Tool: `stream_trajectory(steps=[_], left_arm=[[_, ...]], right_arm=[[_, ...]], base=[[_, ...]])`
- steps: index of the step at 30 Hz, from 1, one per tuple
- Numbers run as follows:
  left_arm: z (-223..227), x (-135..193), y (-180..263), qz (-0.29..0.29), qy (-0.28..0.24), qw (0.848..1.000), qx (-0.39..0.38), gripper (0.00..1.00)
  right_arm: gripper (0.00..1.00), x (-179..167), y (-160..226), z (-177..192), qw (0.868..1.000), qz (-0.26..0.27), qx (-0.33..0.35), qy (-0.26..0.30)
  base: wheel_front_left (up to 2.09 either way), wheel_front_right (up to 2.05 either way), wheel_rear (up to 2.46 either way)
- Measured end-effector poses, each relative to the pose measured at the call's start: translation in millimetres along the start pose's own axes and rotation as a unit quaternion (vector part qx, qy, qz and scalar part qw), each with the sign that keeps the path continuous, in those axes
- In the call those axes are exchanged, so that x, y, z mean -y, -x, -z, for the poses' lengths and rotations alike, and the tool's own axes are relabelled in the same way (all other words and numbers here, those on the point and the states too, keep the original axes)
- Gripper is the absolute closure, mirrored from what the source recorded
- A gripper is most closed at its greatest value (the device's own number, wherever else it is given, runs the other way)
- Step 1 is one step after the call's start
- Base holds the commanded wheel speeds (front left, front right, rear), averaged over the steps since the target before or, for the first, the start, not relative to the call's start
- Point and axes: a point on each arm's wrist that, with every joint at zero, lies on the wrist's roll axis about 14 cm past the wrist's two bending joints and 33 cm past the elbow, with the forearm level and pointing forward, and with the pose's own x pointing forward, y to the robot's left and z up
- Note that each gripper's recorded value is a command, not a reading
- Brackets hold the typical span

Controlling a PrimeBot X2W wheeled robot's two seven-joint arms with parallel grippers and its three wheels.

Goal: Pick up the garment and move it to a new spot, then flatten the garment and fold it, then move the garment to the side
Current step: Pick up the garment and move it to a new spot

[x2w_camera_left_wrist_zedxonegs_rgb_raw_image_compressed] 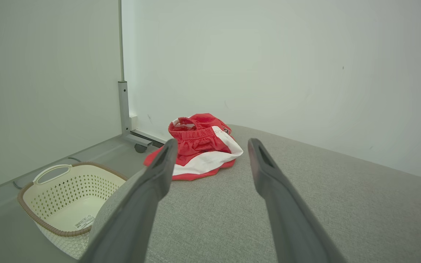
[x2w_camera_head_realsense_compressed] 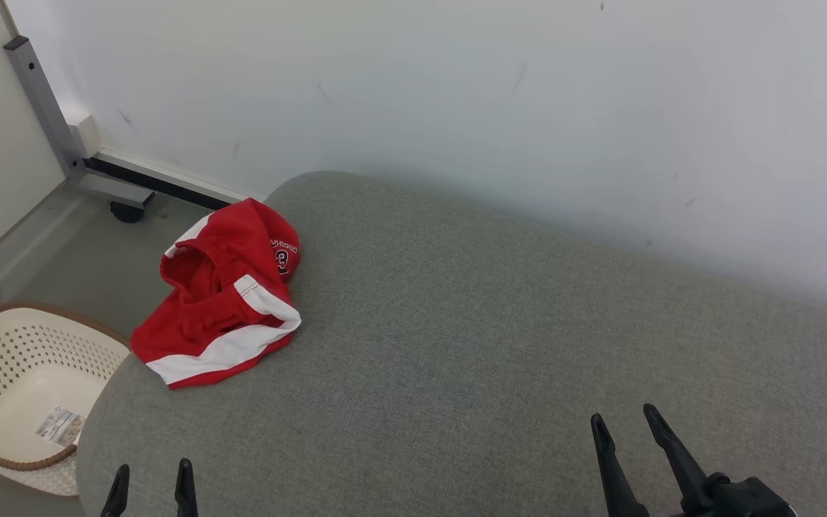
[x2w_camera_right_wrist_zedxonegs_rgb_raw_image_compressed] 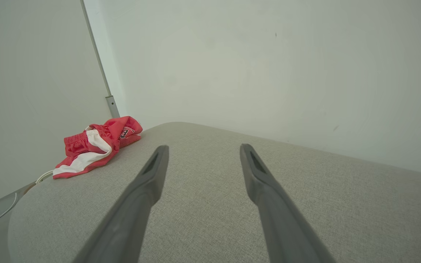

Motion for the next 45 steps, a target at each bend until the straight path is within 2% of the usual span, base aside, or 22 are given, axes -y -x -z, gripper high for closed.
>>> stream_trajectory(steps=[10, 16, 20, 29, 37, 41, 45], left_arm=[[5, -1, -6, -0.007, 0.014, 1.0, -0.009, 0.0], [-8, 12, -49, 0.002, 0.031, 0.999, 0.022, 0.0], [3, 24, -83, 0.009, 0.034, 0.999, 0.013, 0.0], [60, 61, -166, 0.036, 0.018, 0.998, -0.044, 0.0], [126, 67, -226, 0.009, -0.002, 0.992, -0.122, 0.0], [166, 68, -246, -0.007, -0.004, 0.98, -0.197, 0.0], [208, 66, -249, -0.018, -0.014, 0.956, -0.291, 0.0]], right_arm=[[0.0, 11, 2, 9, 1.0, 0.005, -0.013, 0.002], [0.0, 32, -8, 14, 1.0, -0.006, -0.018, 0.025], [0.0, 52, -17, 22, 0.999, -0.008, -0.021, 0.033], [0.0, 106, -26, 55, 0.998, 0.01, -0.042, 0.04], [0.0, 146, -21, 95, 0.996, 0.031, -0.072, 0.035], [0.0, 161, -16, 114, 0.995, 0.04, -0.085, 0.03], [0.0, 171, -14, 125, 0.995, 0.049, -0.088, 0.025]], base=[[0.0, 0.0, 0.0], [0.0, 0.0, 0.0], [0.0, 0.0, 0.0], [0.0, 0.0, 0.0], [0.0, 0.0, 0.0], [0.0, 0.0, 0.0], [0.0, 0.0, 0.0]])
